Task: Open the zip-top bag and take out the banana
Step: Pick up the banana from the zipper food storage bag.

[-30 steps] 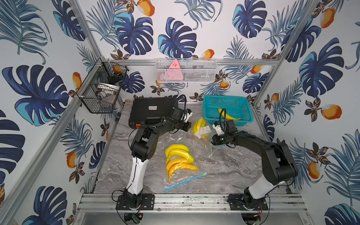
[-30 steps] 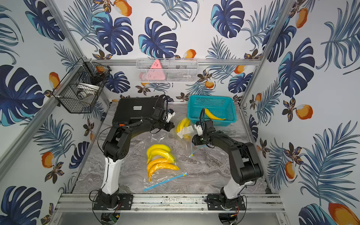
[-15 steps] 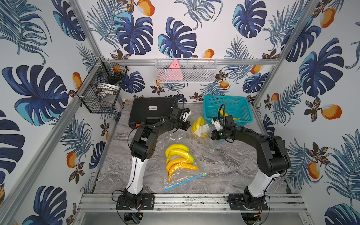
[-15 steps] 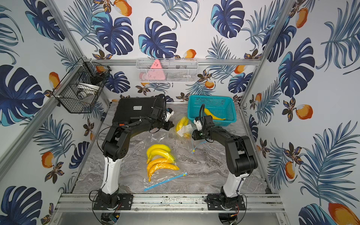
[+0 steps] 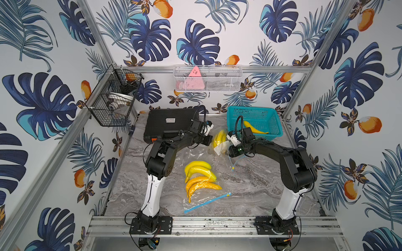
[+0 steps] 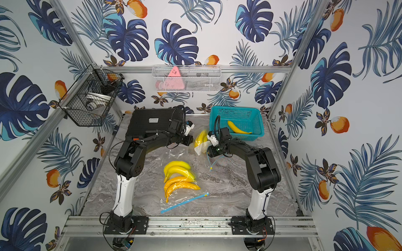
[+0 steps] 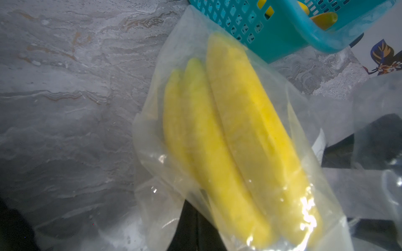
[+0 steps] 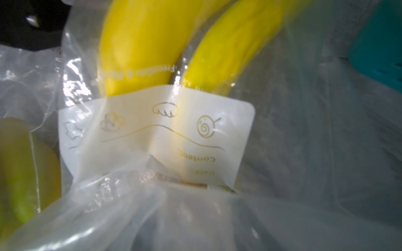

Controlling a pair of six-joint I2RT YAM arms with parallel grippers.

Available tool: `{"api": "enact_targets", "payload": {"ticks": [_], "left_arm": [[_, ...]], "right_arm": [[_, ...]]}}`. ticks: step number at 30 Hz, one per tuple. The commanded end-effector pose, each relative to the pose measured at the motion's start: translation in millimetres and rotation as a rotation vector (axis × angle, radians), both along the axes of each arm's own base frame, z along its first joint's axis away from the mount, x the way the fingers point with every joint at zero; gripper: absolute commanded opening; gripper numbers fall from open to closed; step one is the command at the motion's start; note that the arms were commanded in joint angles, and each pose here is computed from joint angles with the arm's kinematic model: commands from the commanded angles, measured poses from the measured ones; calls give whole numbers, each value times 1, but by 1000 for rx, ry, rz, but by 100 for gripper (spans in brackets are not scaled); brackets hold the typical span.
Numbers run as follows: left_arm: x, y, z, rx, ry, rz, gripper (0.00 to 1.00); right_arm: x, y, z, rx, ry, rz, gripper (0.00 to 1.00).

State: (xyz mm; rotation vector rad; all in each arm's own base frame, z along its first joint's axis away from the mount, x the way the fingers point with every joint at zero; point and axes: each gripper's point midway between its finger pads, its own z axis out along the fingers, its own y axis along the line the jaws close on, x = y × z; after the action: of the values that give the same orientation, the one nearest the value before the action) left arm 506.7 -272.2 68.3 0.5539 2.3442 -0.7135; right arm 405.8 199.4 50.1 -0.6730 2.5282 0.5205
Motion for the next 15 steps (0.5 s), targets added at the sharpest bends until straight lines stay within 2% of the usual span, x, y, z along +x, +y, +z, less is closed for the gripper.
{"api": "enact_targets", "payload": {"ticks": [1, 6, 12, 15], "left_arm": [[2, -1, 7, -23, -20, -11, 0], [2, 1, 9, -23, -24, -7, 0], [3, 1, 10, -25, -26, -7, 0], [3, 0, 8, -26, -20, -6, 0]], "right_arm": [[9, -3, -2, -31, -11, -17, 58], [18, -12, -5, -40, -1, -68, 57], [25, -34, 20, 109, -48, -143, 55], [30, -32, 20, 120, -67, -126, 56]]}}
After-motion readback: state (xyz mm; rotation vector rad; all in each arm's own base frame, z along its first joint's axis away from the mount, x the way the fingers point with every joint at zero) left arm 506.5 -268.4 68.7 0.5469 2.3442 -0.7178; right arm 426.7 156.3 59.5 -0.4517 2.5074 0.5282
